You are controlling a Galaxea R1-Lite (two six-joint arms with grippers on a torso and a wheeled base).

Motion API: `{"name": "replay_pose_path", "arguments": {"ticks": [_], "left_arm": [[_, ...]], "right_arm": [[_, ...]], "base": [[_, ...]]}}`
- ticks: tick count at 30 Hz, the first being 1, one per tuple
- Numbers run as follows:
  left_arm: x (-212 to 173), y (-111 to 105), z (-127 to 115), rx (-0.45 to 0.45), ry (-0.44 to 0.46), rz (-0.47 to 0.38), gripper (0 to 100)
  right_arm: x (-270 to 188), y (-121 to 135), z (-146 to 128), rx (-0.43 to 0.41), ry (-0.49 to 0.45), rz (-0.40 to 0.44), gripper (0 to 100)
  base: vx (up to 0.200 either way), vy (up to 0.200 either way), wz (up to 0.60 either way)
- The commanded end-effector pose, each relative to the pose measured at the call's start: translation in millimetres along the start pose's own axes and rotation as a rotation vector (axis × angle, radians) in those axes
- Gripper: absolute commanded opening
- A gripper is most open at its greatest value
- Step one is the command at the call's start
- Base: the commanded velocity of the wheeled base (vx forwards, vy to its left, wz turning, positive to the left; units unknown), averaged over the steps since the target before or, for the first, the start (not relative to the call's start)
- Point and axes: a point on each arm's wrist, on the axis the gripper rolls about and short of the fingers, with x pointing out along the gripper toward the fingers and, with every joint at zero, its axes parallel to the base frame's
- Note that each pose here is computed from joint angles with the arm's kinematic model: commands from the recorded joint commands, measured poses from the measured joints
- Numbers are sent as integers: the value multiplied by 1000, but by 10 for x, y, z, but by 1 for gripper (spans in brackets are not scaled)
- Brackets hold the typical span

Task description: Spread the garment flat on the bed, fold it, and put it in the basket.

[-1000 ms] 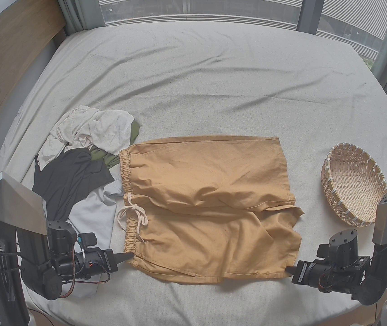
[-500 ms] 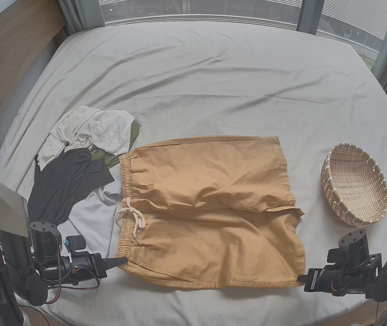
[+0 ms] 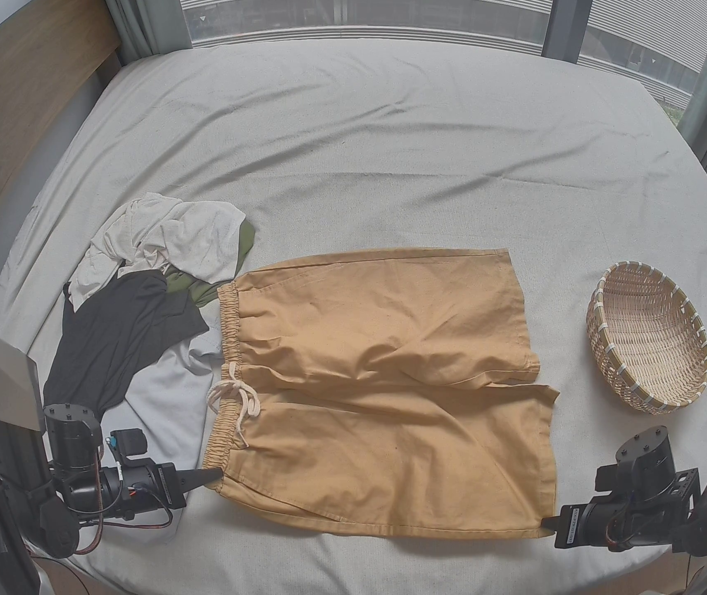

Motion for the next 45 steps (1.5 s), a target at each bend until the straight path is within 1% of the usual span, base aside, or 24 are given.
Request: {"name": "replay_pose_path", "arguments": {"ticks": [1,6,10,13,17,18,20,22,23,25,31,32,35,36,39,42,45], "left_arm": [[-37,54,-73,-22,40,30,0],[-45,77,-123,1,81,44,0],[-50,80,-127,13,87,38,0],[-87,97,-92,9,66,24,0],[-90,85,-33,37,24,-7,0],[-87,84,-34,36,24,-8,0],[-87,66,14,52,-14,-21,0],[-88,57,21,53,-19,-24,0],[-100,26,40,59,-29,-34,0],[-119,-11,63,73,-38,-51,0],[-189,-119,140,121,-79,-92,0],[-217,-191,191,147,-103,-118,0],[-234,-220,205,155,-113,-126,0],[-245,-277,216,166,-119,-144,0],[-256,-338,202,182,-112,-168,0],[-295,-431,226,216,-124,-212,0],[-271,-503,234,226,-120,-244,0]], "right_arm": [[-31,-14,-51,-7,17,-11,0],[-33,-15,-53,-7,18,-12,0],[-67,-1,-30,-6,-7,6,0],[-123,12,-2,6,-39,29,0],[-255,48,52,27,-111,84,0],[-260,47,55,28,-114,85,0],[-328,64,91,31,-156,115,0],[-343,66,103,33,-167,120,0],[-343,66,103,33,-167,120,0],[-384,89,191,43,-231,154,0],[-390,124,329,57,-286,195,0],[-393,144,425,64,-316,219,0],[-389,152,461,66,-322,229,0],[-391,170,526,69,-334,251,0],[-396,189,586,69,-348,272,0],[-403,206,646,70,-363,289,0],[-414,236,704,64,-378,310,0]], "base": [[0,0,0],[0,0,0],[0,0,0],[0,0,0],[0,0,0],[0,0,0],[0,0,0],[0,0,0],[0,0,0],[0,0,0],[0,0,0],[0,0,0],[0,0,0],[0,0,0],[0,0,0],[0,0,0],[0,0,0]]}}
